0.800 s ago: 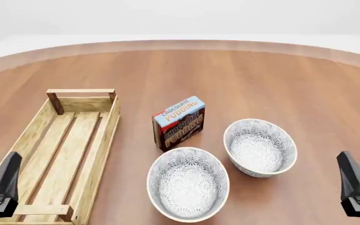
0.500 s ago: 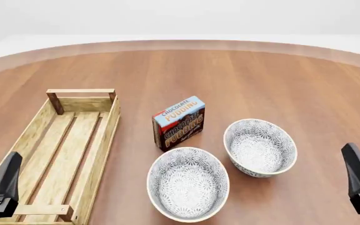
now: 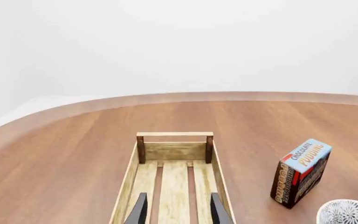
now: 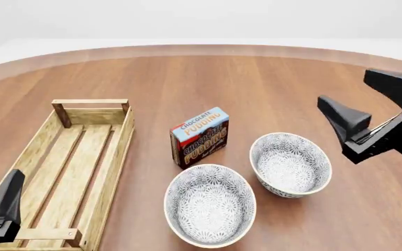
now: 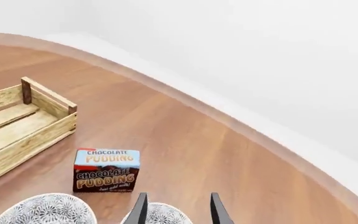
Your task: Stack the left bowl on the right bowl and place them in the tray.
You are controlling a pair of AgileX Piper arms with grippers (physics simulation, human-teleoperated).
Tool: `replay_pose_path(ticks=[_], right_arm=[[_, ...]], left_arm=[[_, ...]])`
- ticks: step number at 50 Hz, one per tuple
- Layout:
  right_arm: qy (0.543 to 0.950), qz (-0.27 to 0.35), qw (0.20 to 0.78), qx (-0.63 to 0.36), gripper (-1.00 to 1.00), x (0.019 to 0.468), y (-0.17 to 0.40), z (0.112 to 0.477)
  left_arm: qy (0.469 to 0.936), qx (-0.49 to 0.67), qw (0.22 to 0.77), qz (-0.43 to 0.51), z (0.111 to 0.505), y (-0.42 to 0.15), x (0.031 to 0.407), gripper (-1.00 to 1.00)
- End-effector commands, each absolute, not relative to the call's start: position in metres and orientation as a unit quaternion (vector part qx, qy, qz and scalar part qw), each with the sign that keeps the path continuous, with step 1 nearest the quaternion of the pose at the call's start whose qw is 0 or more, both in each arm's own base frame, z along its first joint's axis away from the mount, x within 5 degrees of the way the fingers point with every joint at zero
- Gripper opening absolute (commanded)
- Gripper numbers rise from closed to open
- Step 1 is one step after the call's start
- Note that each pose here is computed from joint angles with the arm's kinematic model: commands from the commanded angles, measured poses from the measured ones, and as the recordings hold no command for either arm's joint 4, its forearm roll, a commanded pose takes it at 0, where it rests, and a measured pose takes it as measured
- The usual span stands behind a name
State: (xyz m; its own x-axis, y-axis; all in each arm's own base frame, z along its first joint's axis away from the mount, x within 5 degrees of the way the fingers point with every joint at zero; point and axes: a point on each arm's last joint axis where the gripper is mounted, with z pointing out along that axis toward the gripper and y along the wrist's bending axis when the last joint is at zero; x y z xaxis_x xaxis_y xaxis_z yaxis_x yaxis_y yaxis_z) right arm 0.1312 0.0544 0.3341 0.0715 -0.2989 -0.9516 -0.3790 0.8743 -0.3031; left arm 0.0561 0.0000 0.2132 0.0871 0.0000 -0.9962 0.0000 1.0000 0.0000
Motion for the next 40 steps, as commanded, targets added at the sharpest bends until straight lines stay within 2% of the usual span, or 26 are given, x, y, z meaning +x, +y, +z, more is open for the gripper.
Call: replay_pose_path(ticks=[1,8,14,24,40], right_arm=[[0.678,0.039,0.644,-0.352,1.00,0.182,0.109,0.337],[0.679,0.044,0.612,-0.403,1.00,0.204,0.142,0.327],[0.679,0.042,0.566,-0.466,1.00,0.217,0.174,0.305],[0.690,0.032,0.543,-0.478,1.00,0.230,0.180,0.297],[0.715,0.015,0.481,-0.507,1.00,0.252,0.191,0.260]], left_arm=[[0.676,0.000,0.737,0.000,0.213,0.000,0.056,1.00],[0.676,0.000,0.737,0.000,0.213,0.000,0.056,1.00],[0.676,0.000,0.737,0.000,0.213,0.000,0.056,1.00],[0.676,0.000,0.737,0.000,0.213,0.000,0.056,1.00],[0.676,0.000,0.737,0.000,0.213,0.000,0.056,1.00]])
